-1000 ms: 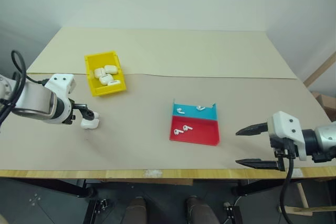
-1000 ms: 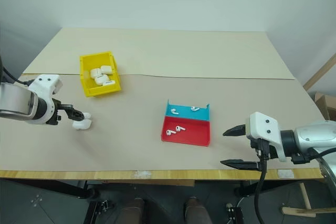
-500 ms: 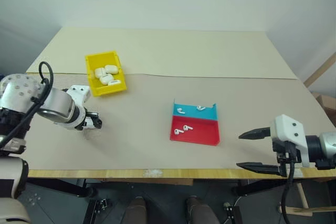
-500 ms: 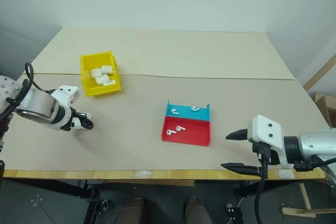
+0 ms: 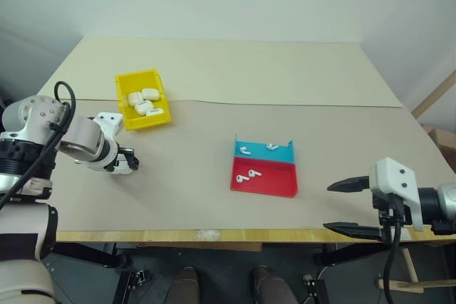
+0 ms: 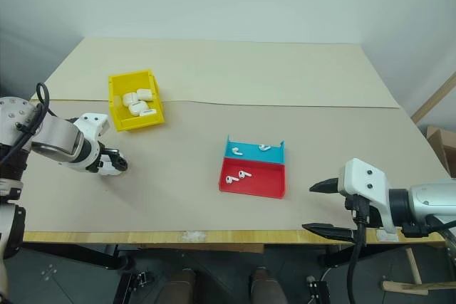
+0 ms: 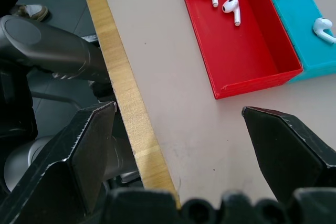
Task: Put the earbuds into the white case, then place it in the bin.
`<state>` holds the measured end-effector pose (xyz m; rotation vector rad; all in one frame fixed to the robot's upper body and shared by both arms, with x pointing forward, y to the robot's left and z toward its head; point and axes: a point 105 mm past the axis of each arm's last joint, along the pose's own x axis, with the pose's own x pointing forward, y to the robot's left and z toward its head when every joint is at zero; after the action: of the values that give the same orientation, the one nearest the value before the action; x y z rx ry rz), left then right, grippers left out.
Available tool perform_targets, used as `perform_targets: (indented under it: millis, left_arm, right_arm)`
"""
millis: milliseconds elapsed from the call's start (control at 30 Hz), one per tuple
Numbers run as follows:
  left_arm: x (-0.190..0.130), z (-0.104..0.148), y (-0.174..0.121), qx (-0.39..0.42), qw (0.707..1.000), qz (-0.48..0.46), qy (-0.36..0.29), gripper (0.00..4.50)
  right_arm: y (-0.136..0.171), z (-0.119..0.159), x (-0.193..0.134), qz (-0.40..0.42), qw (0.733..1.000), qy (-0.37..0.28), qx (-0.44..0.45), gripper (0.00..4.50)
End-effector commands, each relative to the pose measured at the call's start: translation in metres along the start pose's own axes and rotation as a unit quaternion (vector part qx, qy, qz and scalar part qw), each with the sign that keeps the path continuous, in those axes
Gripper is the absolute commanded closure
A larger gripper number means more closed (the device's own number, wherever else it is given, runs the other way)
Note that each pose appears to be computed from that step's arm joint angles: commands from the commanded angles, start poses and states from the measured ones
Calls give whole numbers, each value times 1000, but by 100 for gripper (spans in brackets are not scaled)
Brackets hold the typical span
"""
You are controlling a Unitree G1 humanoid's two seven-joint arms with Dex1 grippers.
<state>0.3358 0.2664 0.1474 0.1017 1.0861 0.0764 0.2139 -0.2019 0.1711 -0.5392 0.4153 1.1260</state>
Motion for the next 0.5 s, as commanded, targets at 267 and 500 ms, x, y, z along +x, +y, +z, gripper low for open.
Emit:
perform_targets:
  millis: [267,500]
  left_arm:
    - [3,1,5,-10,1000,1,-2,0]
    - [8,-1,5,-14,1000,-1,0,0]
  right_arm:
    - [-1,7,-5,-13,1000,-3,-12,4]
    - [-1,7,-5,-13,1000,-2,-10,4]
